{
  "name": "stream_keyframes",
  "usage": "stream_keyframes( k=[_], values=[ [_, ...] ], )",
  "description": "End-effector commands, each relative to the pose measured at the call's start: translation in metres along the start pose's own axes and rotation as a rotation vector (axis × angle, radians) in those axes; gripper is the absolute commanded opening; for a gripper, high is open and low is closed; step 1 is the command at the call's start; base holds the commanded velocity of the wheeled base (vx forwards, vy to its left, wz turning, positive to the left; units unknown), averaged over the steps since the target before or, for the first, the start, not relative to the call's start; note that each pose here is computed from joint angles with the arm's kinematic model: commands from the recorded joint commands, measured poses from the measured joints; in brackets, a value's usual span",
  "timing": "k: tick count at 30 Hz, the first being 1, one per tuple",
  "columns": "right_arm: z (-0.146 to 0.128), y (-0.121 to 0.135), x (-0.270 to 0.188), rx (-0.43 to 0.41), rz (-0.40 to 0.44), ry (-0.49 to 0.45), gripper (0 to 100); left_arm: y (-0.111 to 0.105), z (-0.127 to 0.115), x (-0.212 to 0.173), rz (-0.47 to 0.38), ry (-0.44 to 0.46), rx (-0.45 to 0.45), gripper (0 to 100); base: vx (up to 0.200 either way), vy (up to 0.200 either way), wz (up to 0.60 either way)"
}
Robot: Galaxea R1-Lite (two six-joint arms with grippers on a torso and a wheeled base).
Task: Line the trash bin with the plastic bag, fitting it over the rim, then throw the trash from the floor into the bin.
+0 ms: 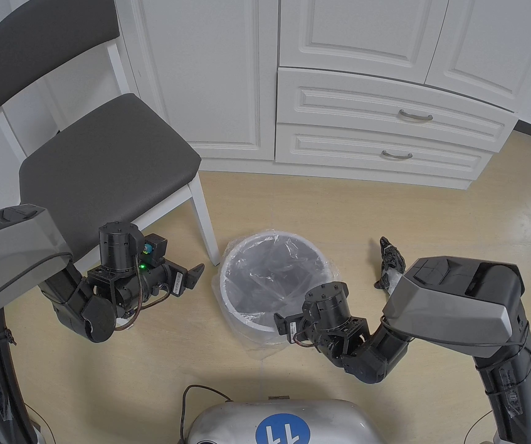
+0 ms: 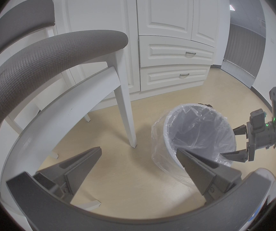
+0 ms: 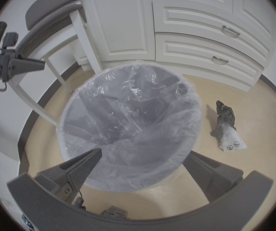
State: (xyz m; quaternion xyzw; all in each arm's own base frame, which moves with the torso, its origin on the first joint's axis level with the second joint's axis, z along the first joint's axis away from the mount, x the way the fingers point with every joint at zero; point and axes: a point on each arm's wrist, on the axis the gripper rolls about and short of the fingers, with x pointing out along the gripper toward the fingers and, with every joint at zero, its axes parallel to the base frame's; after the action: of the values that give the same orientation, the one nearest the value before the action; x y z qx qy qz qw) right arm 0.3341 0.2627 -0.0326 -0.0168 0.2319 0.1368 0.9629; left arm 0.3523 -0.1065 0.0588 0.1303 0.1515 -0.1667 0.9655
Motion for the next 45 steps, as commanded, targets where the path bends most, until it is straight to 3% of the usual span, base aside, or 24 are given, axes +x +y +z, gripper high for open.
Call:
stream_keyframes(
  k=[1,12,19,25,45],
  values=[
    [-0.01,0.008,0.011,0.023,0.013,-0.006,100,0.0,0.0,0.001,0.003,-0.005,-0.001,100,0.0,0.0,0.0],
    [0.005,0.03,0.02,0.205,0.067,-0.074,100,0.001,0.002,0.001,0.007,-0.024,-0.001,100,0.0,0.0,0.0],
    [0.008,0.023,0.017,0.199,0.052,-0.066,100,0.001,0.002,0.001,0.007,-0.026,-0.001,100,0.0,0.0,0.0],
    [0.027,0.015,-0.003,0.173,0.047,-0.056,100,0.001,0.002,0.001,0.007,-0.026,-0.001,100,0.0,0.0,0.0],
    [0.002,0.011,0.052,0.2,-0.042,-0.076,100,-0.006,-0.001,0.002,-0.01,-0.012,0.005,100,0.0,0.0,0.0]
  ],
)
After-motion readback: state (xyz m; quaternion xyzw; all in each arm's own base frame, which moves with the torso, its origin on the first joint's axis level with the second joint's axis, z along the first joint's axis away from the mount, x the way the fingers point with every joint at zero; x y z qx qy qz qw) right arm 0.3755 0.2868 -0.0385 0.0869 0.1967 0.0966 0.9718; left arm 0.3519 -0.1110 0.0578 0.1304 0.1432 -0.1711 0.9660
